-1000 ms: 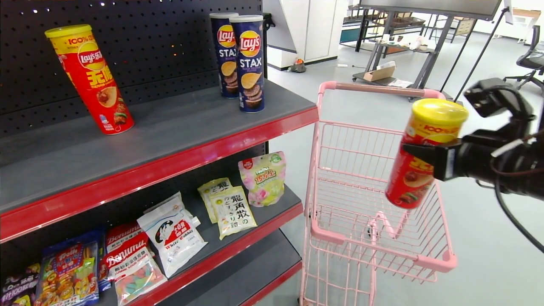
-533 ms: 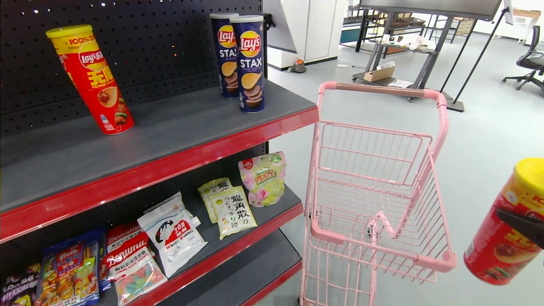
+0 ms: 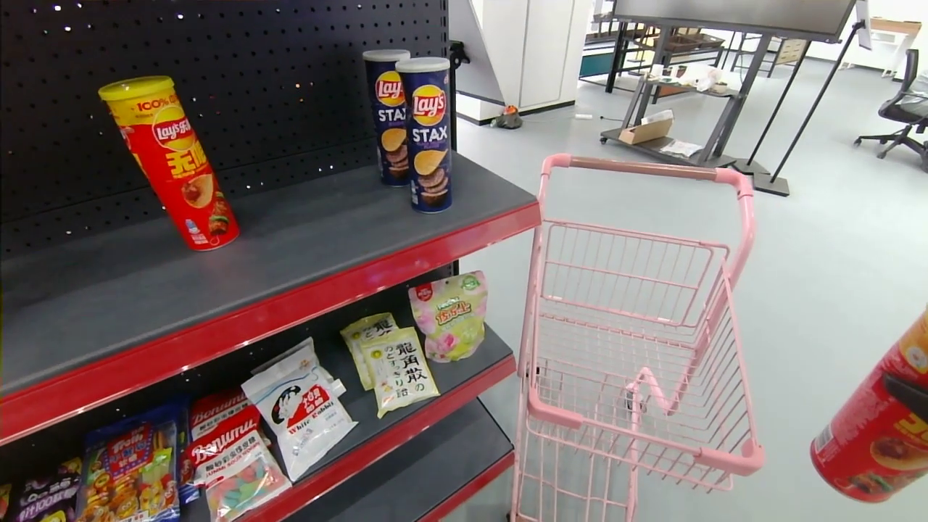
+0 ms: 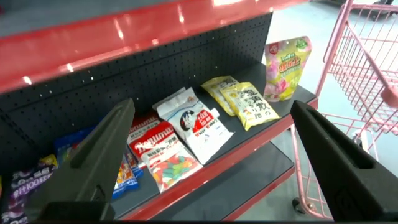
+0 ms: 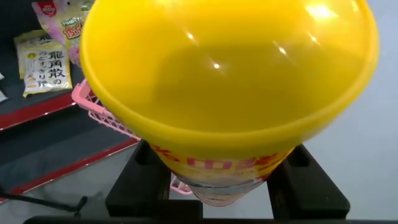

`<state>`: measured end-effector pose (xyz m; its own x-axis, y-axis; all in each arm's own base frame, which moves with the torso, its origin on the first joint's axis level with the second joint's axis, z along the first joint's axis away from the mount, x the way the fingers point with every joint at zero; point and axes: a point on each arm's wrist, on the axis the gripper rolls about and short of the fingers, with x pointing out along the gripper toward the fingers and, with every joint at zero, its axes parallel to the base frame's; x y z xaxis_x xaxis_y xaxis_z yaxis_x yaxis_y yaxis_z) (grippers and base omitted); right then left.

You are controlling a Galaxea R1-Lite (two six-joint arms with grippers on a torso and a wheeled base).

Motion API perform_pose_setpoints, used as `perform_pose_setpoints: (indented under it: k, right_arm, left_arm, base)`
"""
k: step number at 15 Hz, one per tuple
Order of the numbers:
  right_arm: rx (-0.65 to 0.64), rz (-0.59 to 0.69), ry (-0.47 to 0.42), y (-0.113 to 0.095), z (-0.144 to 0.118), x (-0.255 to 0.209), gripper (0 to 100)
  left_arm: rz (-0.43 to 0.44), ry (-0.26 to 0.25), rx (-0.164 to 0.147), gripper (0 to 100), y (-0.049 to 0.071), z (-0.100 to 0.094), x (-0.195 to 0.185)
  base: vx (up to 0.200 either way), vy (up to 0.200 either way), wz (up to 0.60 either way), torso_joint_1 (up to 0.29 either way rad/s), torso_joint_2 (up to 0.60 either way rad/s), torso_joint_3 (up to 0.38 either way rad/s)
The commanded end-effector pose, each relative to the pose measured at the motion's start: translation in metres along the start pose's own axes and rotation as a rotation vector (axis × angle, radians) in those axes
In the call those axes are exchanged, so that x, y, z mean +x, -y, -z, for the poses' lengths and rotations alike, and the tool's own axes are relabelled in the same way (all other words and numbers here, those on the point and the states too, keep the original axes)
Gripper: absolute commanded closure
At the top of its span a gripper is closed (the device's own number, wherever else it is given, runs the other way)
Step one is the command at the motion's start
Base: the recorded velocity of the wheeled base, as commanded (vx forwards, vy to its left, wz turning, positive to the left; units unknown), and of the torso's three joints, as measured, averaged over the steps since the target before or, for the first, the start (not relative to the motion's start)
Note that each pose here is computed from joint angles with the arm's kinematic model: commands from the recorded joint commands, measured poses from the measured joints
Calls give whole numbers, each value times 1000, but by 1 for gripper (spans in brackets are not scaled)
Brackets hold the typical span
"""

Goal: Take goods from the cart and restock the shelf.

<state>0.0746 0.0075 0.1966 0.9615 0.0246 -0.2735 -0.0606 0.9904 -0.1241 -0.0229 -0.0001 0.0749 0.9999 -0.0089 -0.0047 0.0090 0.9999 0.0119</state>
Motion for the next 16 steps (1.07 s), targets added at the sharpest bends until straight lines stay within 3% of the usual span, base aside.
perform_pose_setpoints:
  k: [1,7,16]
  right_arm:
    - [0,0,-1,0,1,0,100]
    - [-1,-2,-11,0,3,2,100]
    - [-4,-4,-26,-1,8,3,100]
  left_arm:
    - [2,-1,0,0,0,0,0]
    - [0,-1,0,0,0,0,0]
    - [0,-1,3,0,0,0,0]
  base:
    - [0,0,0,188,-544,-344]
    - [0,0,0,222,-560,-344]
    - [0,0,0,152,-351,-206]
